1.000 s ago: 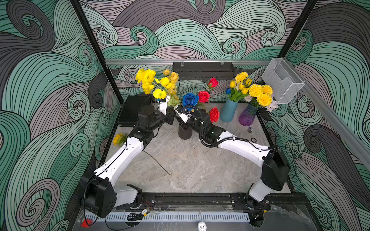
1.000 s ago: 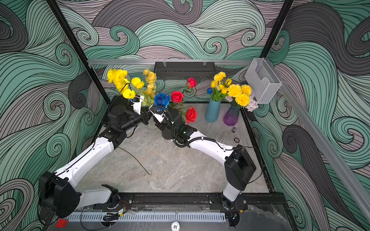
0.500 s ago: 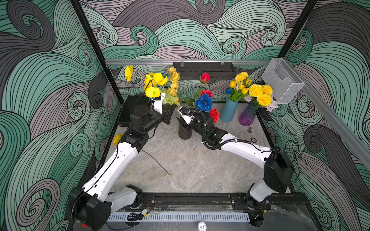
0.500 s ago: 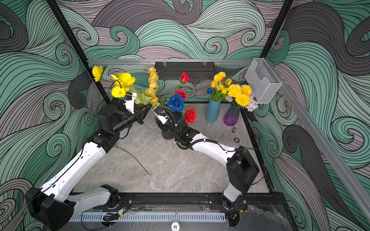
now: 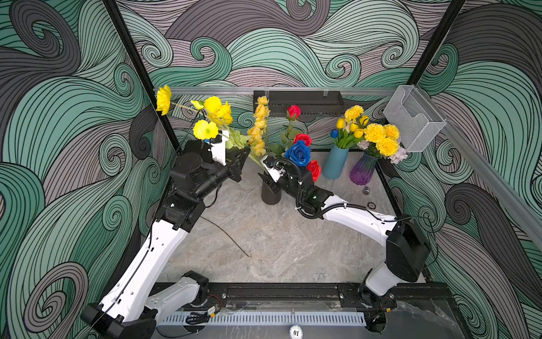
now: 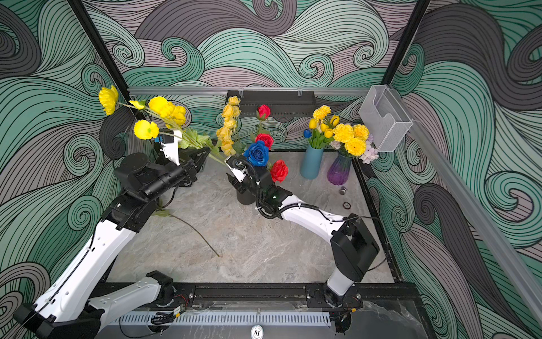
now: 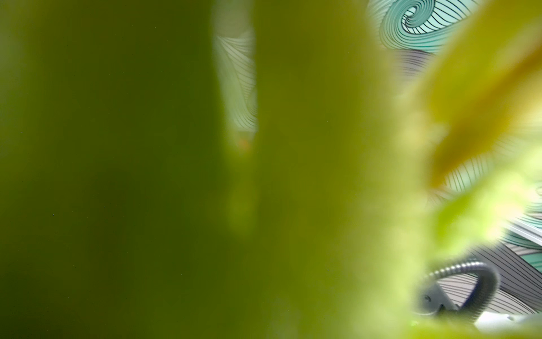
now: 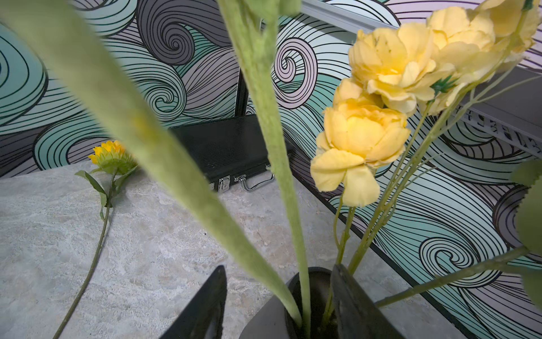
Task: Pick out yellow flowers from the vase
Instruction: Pick up the flower from the vase, then place the flower at the center of the board.
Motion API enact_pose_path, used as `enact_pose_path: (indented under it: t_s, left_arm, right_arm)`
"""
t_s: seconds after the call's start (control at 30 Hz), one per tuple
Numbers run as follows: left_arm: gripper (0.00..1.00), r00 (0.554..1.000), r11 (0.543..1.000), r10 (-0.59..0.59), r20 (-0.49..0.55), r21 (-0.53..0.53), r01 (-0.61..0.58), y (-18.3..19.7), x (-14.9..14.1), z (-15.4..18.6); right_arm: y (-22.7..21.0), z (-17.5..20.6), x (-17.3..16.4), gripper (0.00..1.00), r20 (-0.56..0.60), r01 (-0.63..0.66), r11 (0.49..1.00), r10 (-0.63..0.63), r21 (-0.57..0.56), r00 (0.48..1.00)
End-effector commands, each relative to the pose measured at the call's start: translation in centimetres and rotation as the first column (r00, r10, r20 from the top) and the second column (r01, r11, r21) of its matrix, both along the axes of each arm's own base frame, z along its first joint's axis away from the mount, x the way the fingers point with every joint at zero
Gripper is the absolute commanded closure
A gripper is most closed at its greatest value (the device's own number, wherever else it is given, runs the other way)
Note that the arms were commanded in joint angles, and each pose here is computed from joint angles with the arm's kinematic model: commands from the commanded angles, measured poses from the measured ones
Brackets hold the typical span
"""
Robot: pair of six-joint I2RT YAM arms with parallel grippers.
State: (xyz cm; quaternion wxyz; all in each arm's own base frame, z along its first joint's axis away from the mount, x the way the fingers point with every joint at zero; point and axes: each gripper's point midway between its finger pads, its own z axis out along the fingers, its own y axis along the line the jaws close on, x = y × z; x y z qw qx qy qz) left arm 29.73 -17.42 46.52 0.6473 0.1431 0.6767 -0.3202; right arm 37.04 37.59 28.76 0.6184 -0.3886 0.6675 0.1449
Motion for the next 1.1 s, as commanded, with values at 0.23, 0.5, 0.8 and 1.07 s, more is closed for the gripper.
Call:
enact_pose_path:
  t_s: [0.23,0.5,0.8,1.07]
  left_arm:
    - [0.96,0.995,0.995,0.093,-0.019,-0.028,-0.094,2.1,-1.2,1.6]
    - [0.97,0.996,1.000,0.029,-0.090,0.005,-0.029,0.6,-0.8,0.3]
    - [0.97,0.991,0.996,0.090,-0.099,0.013,-0.089,3.1,-4.1,0.5]
    - [0.98,0.906,0.919,0.388,-0.172,0.146,-0.366,9.4,-5.5,-4.7]
  right_arm:
    - [0.9,1.1,0.7,0.37,0.037,-0.012,0.999,0.011,0.030,0.999]
    - [0.7,1.3,0.7,0.37,0.040,-0.005,0.999,0.004,0.033,0.999]
    - [0.7,1.2,1.0,0.36,0.042,-0.004,0.999,0.003,0.033,0.999]
    - [0.8,1.1,0.6,0.31,0.033,-0.026,0.999,0.025,0.035,0.999]
